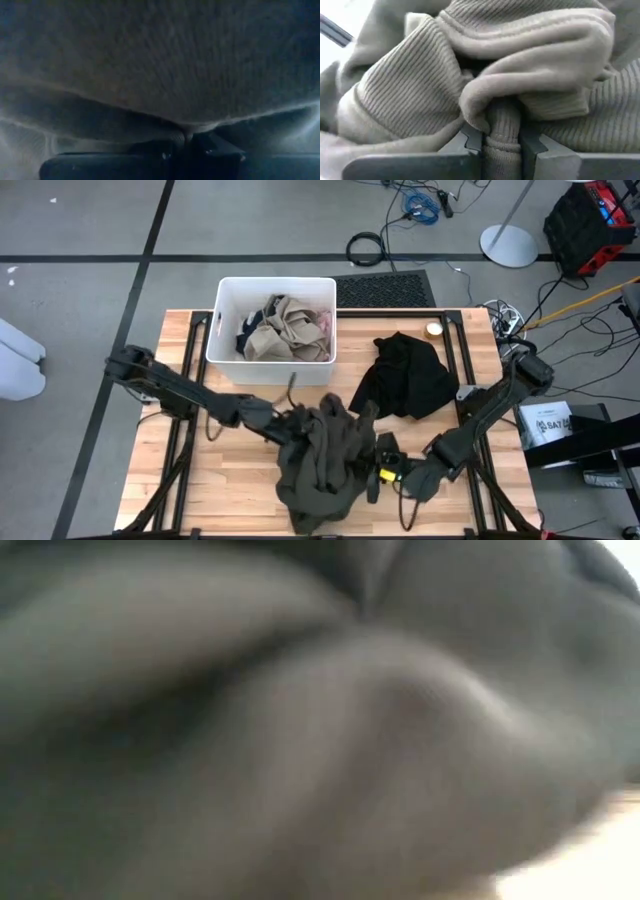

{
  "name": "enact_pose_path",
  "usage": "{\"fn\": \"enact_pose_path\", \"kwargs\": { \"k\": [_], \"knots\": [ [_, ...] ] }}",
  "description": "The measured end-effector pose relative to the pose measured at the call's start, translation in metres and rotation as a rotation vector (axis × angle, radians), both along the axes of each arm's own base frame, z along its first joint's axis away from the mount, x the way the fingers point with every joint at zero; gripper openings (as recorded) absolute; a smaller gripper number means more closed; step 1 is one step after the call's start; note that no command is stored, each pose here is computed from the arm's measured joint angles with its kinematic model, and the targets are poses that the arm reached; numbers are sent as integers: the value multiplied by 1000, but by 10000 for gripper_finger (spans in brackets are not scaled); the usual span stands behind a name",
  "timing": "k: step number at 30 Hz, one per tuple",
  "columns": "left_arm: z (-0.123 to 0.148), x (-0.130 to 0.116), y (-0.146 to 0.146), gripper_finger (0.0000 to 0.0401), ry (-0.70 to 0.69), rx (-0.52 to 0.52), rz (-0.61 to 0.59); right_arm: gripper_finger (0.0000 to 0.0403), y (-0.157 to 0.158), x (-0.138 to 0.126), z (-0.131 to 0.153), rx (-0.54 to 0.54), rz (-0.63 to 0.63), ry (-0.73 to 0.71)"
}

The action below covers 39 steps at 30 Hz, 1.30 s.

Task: Sort clothes
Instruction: Put the black hoodie into the white laundry bin

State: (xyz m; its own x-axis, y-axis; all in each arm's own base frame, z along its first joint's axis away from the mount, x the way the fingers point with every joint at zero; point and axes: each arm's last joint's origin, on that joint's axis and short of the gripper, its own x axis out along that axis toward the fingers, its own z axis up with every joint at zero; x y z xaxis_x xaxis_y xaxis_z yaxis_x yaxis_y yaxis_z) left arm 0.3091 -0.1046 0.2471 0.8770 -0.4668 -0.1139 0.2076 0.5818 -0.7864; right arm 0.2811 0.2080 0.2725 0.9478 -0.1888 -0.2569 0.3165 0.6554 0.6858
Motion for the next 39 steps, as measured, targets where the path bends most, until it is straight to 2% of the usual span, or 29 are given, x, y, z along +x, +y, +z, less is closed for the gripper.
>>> {"fn": "enact_pose_path", "kwargs": {
  "k": [6, 10, 13, 20, 22, 27, 30, 33, 36, 39],
  "knots": [
    [59, -30, 17, 18, -221, -21, 70, 47, -33, 1, 63, -110, 22, -244],
    [96, -55, 34, 18, -379, -73, 158, 47, -69, 7, 100, -149, 77, -479],
    [119, -72, 48, 18, -492, -97, 200, 47, -102, 17, 121, -177, 126, -578],
    [182, -93, 86, 18, -694, -19, 323, 47, -179, 58, 182, -336, 236, -754],
    [205, -98, 100, 18, -740, 54, 328, 47, -202, 69, 202, -380, 255, -755],
    [244, -114, 130, 18, -630, 254, 439, 47, -263, 98, 232, -453, 300, -685],
    [253, -125, 149, 18, -521, 383, 564, 47, -301, 112, 239, -465, 315, -643],
    [249, -135, 173, 18, -389, 480, 712, 47, -338, 122, 236, -430, 282, -594],
    [237, -142, 202, 18, -251, 507, 838, 47, -374, 130, 220, -392, 227, -545],
    [225, -145, 229, 18, -153, 551, 869, 47, -404, 137, 199, -358, 193, -496]
  ]
}}
